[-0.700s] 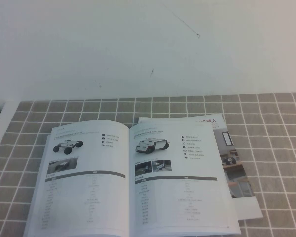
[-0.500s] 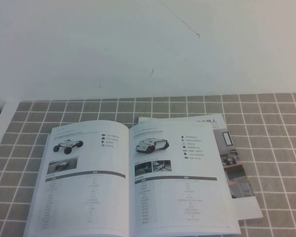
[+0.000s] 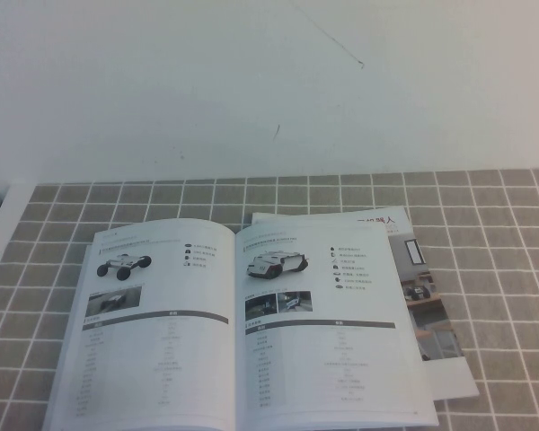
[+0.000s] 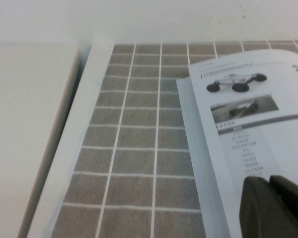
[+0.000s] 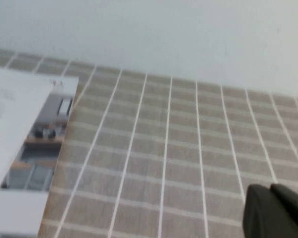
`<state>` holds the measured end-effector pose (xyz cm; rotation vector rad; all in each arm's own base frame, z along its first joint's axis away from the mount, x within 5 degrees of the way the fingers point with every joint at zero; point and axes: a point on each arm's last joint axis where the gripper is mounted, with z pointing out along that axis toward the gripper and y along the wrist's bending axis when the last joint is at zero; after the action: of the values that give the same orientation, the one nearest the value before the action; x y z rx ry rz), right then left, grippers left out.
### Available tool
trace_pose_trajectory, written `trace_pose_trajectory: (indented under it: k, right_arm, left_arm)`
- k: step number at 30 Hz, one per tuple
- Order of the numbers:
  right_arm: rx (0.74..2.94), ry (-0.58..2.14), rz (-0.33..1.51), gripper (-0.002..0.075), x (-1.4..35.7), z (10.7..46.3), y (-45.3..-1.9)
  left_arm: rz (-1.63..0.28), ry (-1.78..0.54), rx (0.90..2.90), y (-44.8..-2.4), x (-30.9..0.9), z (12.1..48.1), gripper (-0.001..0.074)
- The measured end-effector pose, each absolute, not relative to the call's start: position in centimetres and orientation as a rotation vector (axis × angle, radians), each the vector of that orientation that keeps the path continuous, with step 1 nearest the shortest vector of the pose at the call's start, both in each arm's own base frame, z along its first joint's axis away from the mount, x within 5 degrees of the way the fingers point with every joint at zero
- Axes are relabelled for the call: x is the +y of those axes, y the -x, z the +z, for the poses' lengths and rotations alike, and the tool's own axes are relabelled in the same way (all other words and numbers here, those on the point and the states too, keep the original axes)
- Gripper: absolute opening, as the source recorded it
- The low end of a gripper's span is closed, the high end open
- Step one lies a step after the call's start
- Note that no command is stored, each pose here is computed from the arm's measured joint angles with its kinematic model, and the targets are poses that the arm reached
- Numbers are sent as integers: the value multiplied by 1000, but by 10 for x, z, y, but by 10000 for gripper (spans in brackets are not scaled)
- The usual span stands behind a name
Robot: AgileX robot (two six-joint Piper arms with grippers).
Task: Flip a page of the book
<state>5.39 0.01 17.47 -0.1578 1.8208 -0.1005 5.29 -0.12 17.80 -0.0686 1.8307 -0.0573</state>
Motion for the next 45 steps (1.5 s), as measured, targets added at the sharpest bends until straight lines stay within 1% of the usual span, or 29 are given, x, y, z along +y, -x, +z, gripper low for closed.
trace_pose_trajectory:
  k: [3,9,12,15,22,24,28,31,33,35,37,41,43,45]
  right_arm:
    - [1706,155,-101,-1,1,185,-56]
    - [1371,143,-99,-1,3,215,-55]
    - [1231,139,-98,-1,4,227,-52]
    - [1111,134,-95,-1,4,237,-48]
    - [834,101,-45,-1,5,258,-33]
    - [785,86,-36,-1,5,262,-30]
    - [769,66,-13,-1,4,263,-29]
    - [797,64,-12,-1,4,263,-31]
    - [848,65,-14,-1,3,266,-33]
    - [914,75,-30,-1,3,278,-32]
    - [962,90,-63,-1,3,291,-30]
    - [1039,108,-106,-1,1,319,-20]
    - [1106,107,-104,-1,1,327,-19]
    - [1230,99,-81,-1,1,334,-23]
  left_arm:
    - [-52,71,1744,-55,0,183,-2]
    - [-30,76,1368,-55,2,217,-2]
    - [-23,78,1230,-51,3,229,-2]
    - [-20,79,1169,-49,4,235,-2]
    - [-20,80,1134,-48,4,237,-3]
    - [-19,82,1100,-46,4,240,-2]
    - [-18,86,1033,-44,5,246,-2]
    - [-29,92,1047,-44,5,245,-2]
    - [-34,89,1078,-43,4,255,-2]
    - [-41,83,1107,-39,3,273,-2]
    - [-49,77,1146,-33,2,290,-2]
    - [17,12,1269,-23,0,317,-2]
    - [30,-2,1337,-25,0,326,-2]
    - [18,3,1418,-31,0,328,-2]
